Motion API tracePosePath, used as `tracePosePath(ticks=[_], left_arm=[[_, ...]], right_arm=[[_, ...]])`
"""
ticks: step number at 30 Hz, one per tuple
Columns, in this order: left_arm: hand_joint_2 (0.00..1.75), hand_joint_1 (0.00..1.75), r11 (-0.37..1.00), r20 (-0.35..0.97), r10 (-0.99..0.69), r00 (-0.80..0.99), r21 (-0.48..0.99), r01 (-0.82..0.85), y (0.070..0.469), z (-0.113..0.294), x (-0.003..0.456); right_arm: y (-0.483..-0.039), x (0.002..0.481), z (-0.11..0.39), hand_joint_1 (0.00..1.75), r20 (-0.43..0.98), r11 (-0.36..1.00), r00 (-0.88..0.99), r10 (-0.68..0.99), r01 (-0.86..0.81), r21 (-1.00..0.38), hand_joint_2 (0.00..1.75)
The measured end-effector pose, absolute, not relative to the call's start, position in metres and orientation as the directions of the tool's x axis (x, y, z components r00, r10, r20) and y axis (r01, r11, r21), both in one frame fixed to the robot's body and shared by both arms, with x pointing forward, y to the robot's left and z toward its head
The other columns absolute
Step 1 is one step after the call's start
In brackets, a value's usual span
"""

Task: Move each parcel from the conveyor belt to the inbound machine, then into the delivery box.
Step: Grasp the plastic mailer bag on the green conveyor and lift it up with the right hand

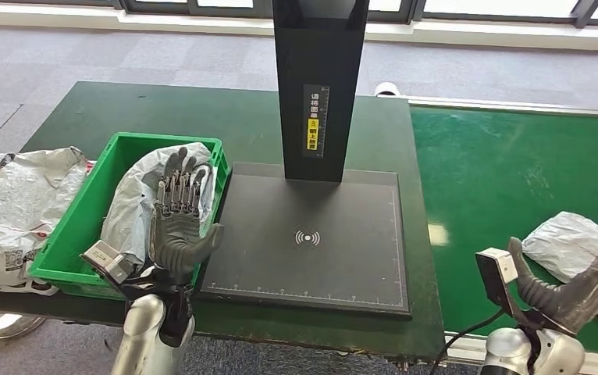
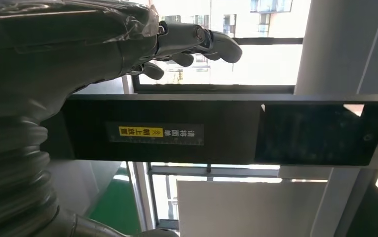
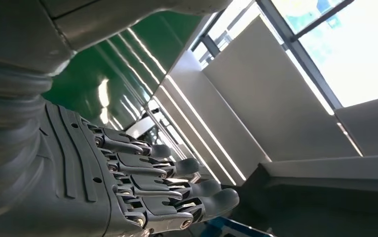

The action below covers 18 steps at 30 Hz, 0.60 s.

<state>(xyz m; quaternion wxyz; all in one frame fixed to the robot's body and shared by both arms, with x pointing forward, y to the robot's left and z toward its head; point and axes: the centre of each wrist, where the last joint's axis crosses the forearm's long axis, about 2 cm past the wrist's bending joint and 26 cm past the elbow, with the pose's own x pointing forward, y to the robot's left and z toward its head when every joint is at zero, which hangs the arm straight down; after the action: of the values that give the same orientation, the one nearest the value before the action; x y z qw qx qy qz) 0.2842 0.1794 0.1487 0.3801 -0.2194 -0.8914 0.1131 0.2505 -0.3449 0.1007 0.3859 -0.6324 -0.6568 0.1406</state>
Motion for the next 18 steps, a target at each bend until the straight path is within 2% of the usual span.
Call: tracePosePath(ticks=[10,18], left_arm=[[1.75,0.00,0.882,0.658,0.472,-0.587,-0.350,0.316,0.176,0.140,0.284],[1.75,0.00,0.881,0.671,0.473,-0.571,-0.352,0.316,0.174,0.136,0.284]], right_arm=[[-0.381,0.262,0.071,0.00,0.323,0.097,0.296,0.899,0.586,-0.805,1.75],[-0.394,0.268,0.060,0.00,0.351,0.115,0.353,0.867,0.544,-0.831,1.75]])
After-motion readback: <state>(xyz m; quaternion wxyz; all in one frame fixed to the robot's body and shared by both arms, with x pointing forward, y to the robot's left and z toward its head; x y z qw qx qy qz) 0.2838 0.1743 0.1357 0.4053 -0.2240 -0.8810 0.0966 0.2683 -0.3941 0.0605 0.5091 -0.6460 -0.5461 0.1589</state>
